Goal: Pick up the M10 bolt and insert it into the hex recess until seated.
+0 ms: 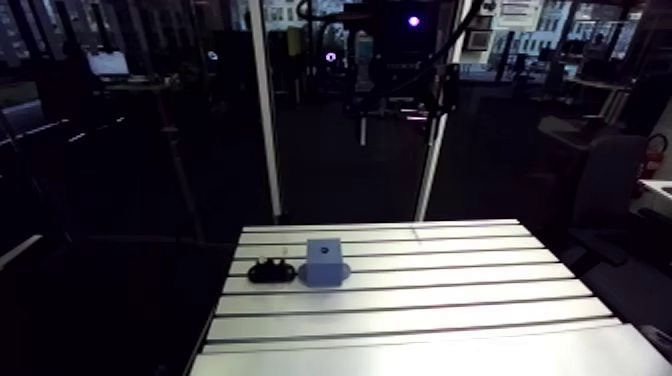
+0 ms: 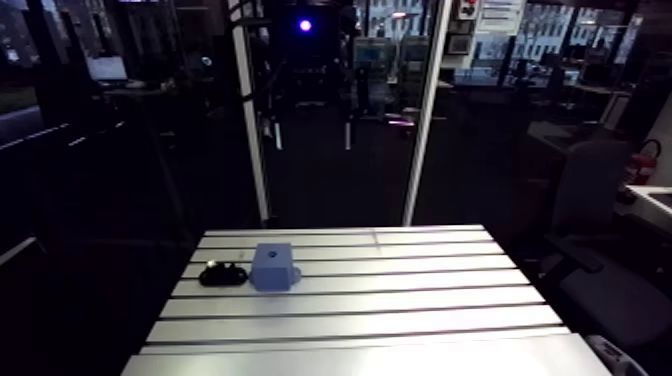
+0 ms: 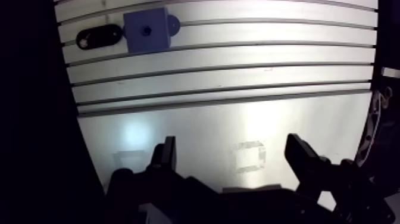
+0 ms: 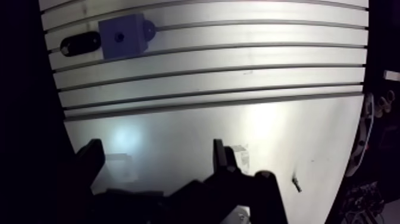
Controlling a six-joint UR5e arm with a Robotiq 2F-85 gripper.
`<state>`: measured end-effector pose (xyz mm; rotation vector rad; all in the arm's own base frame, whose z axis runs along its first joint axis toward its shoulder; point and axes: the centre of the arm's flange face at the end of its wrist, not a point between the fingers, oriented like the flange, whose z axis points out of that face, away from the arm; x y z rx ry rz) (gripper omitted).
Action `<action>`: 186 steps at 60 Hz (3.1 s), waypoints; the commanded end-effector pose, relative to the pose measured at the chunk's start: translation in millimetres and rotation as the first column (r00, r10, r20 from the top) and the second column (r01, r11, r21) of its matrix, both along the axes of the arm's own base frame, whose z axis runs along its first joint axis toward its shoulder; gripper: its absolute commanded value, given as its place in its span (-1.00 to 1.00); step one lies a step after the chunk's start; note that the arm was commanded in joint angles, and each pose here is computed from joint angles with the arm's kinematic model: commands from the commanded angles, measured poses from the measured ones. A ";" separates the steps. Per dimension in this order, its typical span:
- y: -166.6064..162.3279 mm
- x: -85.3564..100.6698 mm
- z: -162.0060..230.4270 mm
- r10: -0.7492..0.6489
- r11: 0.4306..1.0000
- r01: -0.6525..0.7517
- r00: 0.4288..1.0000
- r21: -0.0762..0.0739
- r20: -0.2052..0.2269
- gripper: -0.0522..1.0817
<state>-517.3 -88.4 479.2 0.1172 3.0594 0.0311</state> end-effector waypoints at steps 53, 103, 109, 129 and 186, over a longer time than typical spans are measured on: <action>-58.8 -17.0 -34.9 0.084 0.996 -0.084 0.994 0.000 -0.067 -0.90; -155.4 -28.1 -147.6 0.071 0.997 -0.070 0.987 0.012 -0.144 -0.90; -161.0 -27.2 -156.2 0.065 0.998 -0.060 0.986 0.035 -0.152 -0.90; -183.3 -26.0 -174.4 0.075 0.996 -0.062 0.975 0.067 -0.209 -0.89; -213.6 -28.4 -212.7 0.123 0.992 -0.122 0.964 0.021 -0.234 -0.46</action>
